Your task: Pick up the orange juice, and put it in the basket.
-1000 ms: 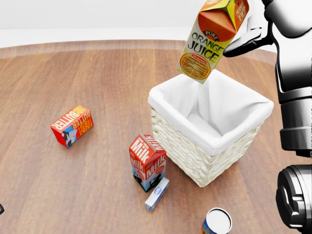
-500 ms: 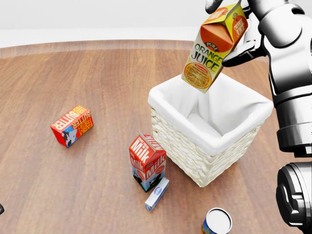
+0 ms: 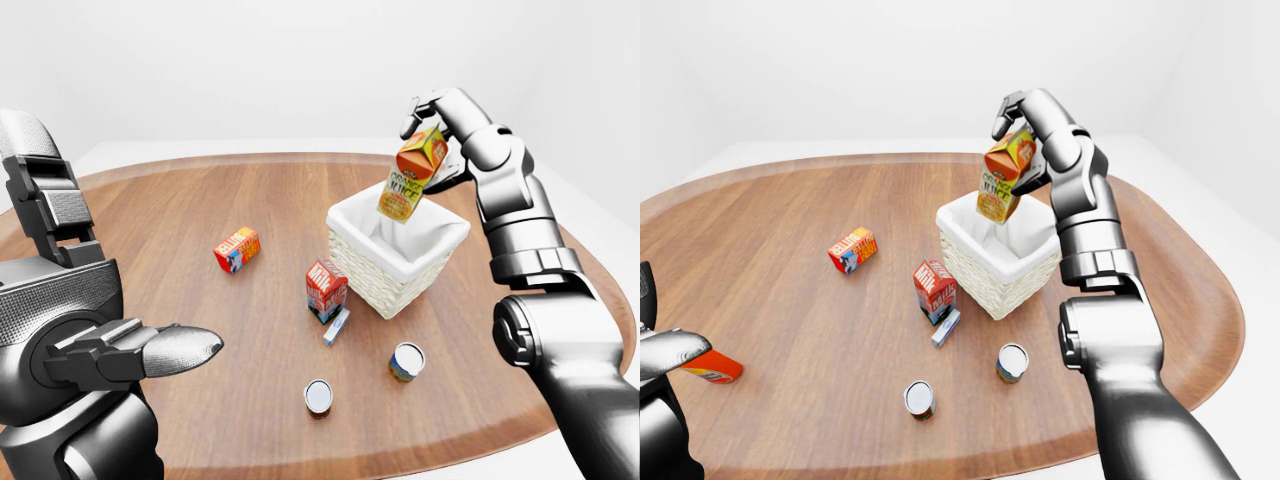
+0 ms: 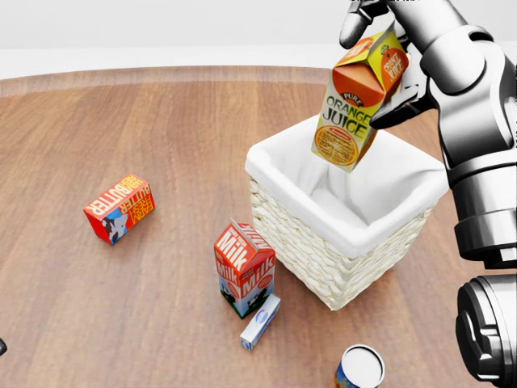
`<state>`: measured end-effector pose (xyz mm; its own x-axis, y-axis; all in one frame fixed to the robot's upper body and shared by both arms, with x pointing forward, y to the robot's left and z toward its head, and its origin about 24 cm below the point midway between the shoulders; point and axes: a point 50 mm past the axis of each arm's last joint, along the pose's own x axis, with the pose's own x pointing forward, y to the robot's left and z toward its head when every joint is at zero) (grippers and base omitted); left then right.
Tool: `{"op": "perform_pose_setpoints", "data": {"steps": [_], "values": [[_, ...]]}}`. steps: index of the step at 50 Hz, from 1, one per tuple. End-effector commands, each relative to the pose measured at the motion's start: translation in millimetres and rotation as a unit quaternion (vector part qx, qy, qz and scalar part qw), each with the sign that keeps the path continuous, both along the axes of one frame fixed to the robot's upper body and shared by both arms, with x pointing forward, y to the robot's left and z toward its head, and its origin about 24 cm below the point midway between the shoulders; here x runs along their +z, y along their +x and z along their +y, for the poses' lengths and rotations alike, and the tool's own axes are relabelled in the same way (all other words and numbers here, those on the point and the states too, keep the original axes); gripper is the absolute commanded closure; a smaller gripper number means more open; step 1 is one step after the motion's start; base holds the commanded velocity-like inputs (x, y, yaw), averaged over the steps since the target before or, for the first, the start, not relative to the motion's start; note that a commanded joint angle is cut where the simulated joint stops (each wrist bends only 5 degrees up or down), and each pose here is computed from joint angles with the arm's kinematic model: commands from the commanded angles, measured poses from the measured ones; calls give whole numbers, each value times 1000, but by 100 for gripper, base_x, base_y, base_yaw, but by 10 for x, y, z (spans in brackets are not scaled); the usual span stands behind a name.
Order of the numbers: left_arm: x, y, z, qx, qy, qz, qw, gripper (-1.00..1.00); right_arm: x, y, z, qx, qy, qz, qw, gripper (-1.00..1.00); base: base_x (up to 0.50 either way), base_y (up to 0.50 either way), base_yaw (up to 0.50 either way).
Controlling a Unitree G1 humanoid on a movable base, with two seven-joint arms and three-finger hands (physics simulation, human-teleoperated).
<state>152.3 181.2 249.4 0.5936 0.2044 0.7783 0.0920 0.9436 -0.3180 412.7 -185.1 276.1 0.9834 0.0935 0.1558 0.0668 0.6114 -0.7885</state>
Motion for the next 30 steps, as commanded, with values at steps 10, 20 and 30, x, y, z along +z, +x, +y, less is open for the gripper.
{"op": "perform_pose_setpoints", "data": {"steps": [10,20,30], "values": [[0,0,0,0,0,0,1000,-100,83,-34,34,-17,-66,-16,998,100,0,0,0],[0,0,0,0,0,0,1000,-100,115,-62,101,-7,-85,-19,996,100,0,0,0],[0,0,0,0,0,0,1000,-100,74,-73,170,4,-88,-18,996,100,0,0,0]]}}
